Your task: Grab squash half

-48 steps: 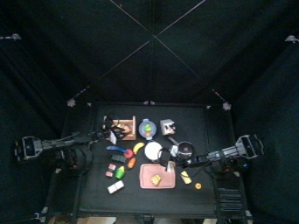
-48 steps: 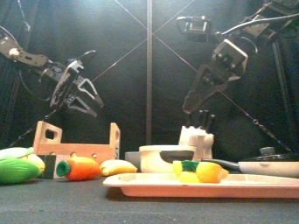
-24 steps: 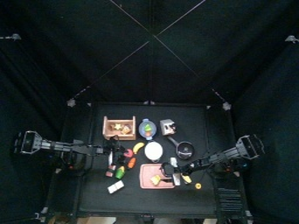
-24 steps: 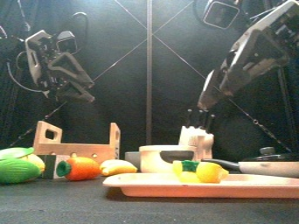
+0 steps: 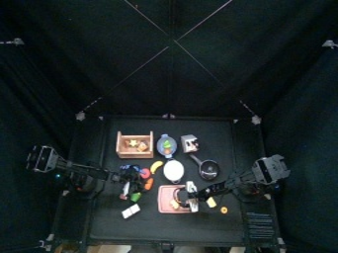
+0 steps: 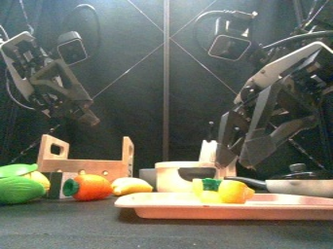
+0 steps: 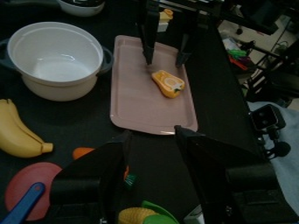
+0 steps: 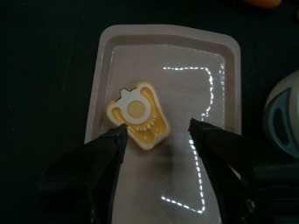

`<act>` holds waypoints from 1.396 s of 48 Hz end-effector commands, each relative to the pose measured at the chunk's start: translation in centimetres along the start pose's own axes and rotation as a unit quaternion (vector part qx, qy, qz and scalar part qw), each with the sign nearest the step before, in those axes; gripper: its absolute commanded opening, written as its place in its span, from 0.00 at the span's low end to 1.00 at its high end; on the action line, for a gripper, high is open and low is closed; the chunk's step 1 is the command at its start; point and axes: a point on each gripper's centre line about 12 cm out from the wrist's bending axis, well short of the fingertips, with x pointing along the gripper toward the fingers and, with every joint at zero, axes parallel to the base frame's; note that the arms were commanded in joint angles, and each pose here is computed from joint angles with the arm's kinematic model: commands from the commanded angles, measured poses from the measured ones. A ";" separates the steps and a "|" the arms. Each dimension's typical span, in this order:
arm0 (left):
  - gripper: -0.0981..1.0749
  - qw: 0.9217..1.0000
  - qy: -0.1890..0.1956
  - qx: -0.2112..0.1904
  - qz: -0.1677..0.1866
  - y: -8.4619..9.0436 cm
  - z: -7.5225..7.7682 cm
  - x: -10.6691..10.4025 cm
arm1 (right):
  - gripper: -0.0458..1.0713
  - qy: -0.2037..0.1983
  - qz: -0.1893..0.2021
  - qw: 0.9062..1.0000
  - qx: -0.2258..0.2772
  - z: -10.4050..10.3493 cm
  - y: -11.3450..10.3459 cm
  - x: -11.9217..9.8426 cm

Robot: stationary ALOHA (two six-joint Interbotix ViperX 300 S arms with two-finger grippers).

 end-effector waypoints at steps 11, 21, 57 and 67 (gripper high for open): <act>0.79 1.000 -0.010 -0.006 -0.001 -0.2 0.7 0.5 | 0.85 -0.021 0.024 0.999 -0.004 1.5 1.3 -0.1; 0.79 1.000 -0.011 -0.006 -0.001 -0.2 0.7 0.5 | 0.86 -0.023 0.031 0.999 0.014 1.6 1.5 -0.1; 0.79 1.000 -0.011 -0.006 -0.001 -0.2 0.7 0.5 | 0.95 -0.018 0.031 0.999 0.006 1.4 1.5 0.2; 0.79 1.000 -0.011 -0.006 -0.001 -0.2 0.7 0.5 | 0.95 -0.006 0.025 1.000 -0.005 1.1 1.4 1.3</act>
